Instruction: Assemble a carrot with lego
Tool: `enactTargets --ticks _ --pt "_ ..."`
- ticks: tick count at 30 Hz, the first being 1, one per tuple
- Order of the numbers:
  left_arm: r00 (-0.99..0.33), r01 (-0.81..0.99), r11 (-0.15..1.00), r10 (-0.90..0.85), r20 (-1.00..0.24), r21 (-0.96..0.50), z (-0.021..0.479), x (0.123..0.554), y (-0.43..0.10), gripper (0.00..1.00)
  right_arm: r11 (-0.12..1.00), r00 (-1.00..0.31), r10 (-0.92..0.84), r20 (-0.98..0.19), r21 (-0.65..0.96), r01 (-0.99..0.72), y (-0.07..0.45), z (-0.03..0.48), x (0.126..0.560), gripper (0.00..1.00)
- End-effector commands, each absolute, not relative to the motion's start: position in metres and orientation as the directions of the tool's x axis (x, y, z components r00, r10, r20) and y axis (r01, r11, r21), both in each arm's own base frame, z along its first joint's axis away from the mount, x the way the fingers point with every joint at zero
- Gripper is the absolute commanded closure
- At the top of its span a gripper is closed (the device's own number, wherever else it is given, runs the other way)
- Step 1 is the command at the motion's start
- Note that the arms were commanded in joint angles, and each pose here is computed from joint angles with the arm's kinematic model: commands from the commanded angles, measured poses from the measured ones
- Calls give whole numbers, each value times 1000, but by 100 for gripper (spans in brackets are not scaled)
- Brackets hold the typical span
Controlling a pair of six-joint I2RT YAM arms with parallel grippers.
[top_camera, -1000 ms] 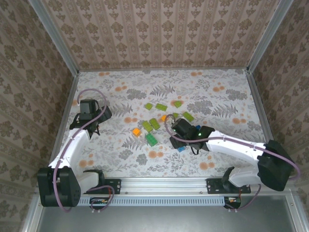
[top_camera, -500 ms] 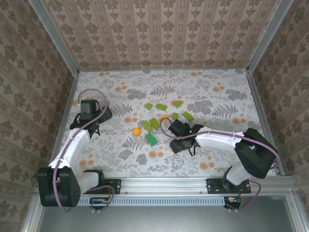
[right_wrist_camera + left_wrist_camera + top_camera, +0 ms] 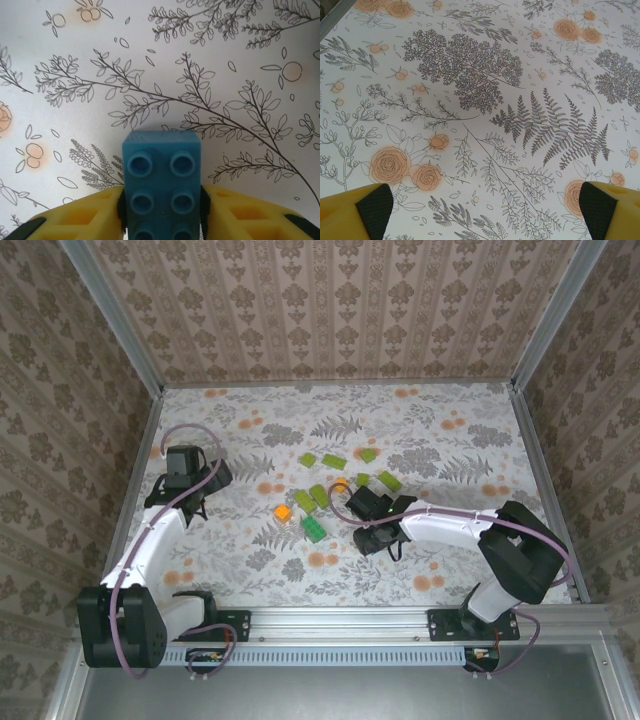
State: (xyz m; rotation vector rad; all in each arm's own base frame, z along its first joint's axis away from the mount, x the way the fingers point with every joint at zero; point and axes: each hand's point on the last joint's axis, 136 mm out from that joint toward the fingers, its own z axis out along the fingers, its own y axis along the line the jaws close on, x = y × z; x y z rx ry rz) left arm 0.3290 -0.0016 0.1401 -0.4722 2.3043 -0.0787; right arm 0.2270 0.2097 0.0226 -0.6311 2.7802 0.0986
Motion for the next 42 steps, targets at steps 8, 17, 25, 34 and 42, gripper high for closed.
enactTargets --ticks 8,17,25,34,42 --pt "-628 -303 936 -338 -700 -180 150 333 -1 1 907 -865 -392 -314 27 -421 213 54 229 63" --pt "-627 -302 935 -341 -701 -185 151 334 -1 1 891 -864 -375 -336 127 -436 245 107 220 62" --pt "-629 -297 937 -339 -700 -186 152 333 -2 1 842 -827 -449 -337 149 -518 298 130 227 62" --pt "-629 -301 936 -337 -700 -180 152 330 -1 1 807 -804 -524 -282 138 -574 332 109 243 63" --pt "-628 -304 936 -338 -701 -179 152 331 0 1 796 -796 -548 -257 132 -591 339 95 247 63"
